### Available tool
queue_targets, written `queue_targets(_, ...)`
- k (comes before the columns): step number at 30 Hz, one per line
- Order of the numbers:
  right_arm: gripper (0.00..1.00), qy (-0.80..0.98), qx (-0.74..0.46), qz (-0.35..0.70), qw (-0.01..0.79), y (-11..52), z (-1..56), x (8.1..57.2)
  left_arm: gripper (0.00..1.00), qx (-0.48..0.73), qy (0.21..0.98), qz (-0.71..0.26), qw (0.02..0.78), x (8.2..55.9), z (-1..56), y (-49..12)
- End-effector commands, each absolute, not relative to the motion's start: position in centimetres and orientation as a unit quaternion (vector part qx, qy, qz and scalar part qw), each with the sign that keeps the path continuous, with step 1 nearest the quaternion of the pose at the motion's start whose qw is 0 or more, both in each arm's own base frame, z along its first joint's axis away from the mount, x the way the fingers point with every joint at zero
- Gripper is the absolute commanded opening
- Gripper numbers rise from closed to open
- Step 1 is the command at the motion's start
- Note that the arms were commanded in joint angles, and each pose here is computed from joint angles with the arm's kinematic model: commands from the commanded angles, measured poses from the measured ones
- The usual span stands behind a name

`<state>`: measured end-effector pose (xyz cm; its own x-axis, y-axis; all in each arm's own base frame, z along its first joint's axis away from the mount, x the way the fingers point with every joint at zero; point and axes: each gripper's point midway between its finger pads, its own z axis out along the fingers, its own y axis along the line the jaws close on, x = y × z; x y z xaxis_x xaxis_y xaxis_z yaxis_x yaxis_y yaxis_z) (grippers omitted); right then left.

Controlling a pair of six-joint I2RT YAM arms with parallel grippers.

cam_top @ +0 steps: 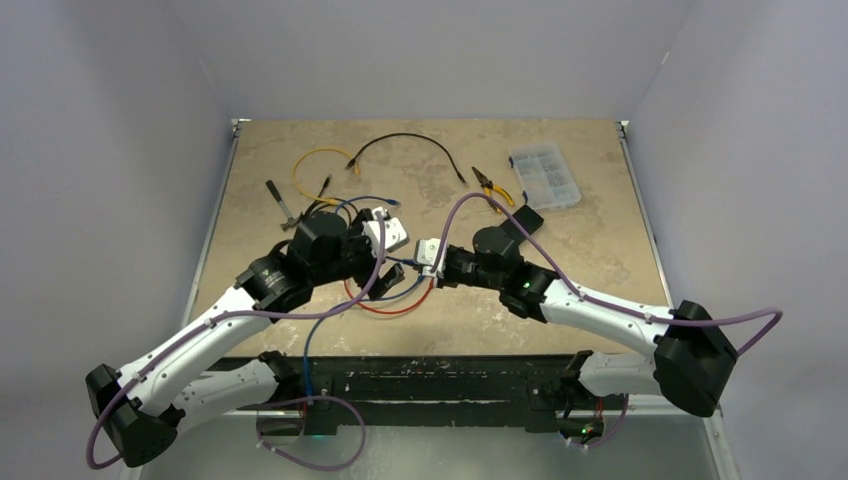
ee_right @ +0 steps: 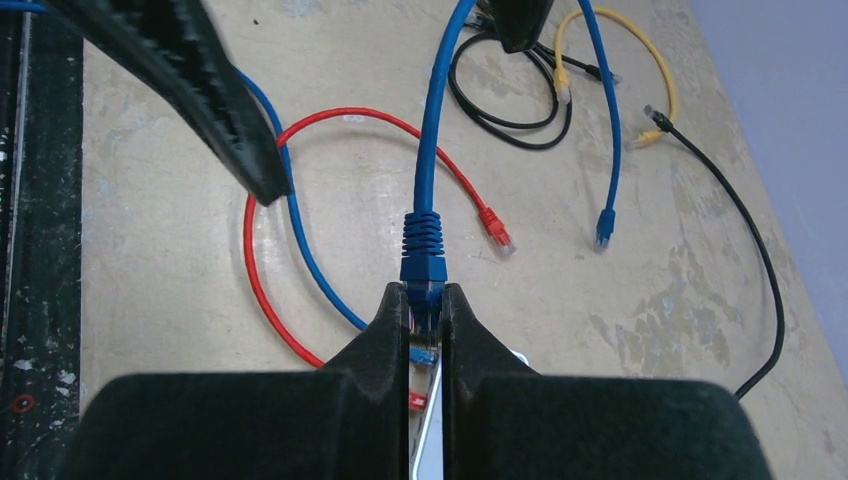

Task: Insert the plug into the switch port
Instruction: Pick up the connector from the center of the board.

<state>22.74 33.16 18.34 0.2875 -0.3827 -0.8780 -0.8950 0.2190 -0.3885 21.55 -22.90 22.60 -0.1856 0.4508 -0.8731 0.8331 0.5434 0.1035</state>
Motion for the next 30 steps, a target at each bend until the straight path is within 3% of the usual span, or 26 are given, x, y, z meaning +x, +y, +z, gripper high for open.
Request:
queue_targets(1,0.0,0.516,-0.582,0.248,0.578,33.7,21.0,22.0,0.82,0.532,0.656,-0.185,0.503,20.7,22.6,-22.9)
queue_targets(8,0.0,0.503,-0.587,0.266,0.576,34.0,21.4,21.2,0.6,0.56,0.611,-0.122,0.546,21.8,22.3,-21.9)
queue_targets(14,0.0,0.496,-0.592,0.278,0.572,34.3,21.6,20.8,0.57,0.568,0.569,-0.104,0.585,22.1,23.8,-22.3)
queue_targets(25,0.0,0.489,-0.59,0.307,0.565,34.6,22.3,19.8,0.51,0.607,0.562,-0.118,0.549,20.7,21.1,-24.1)
queue_targets(28,0.0,0.49,-0.587,0.311,0.564,34.6,22.4,19.7,0.43,0.615,0.564,-0.112,0.54,20.4,20.3,-24.3)
queue_targets(30,0.0,0.49,-0.586,0.317,0.562,34.6,22.4,19.5,0.32,0.618,0.565,-0.111,0.535,20.3,20.1,-24.6)
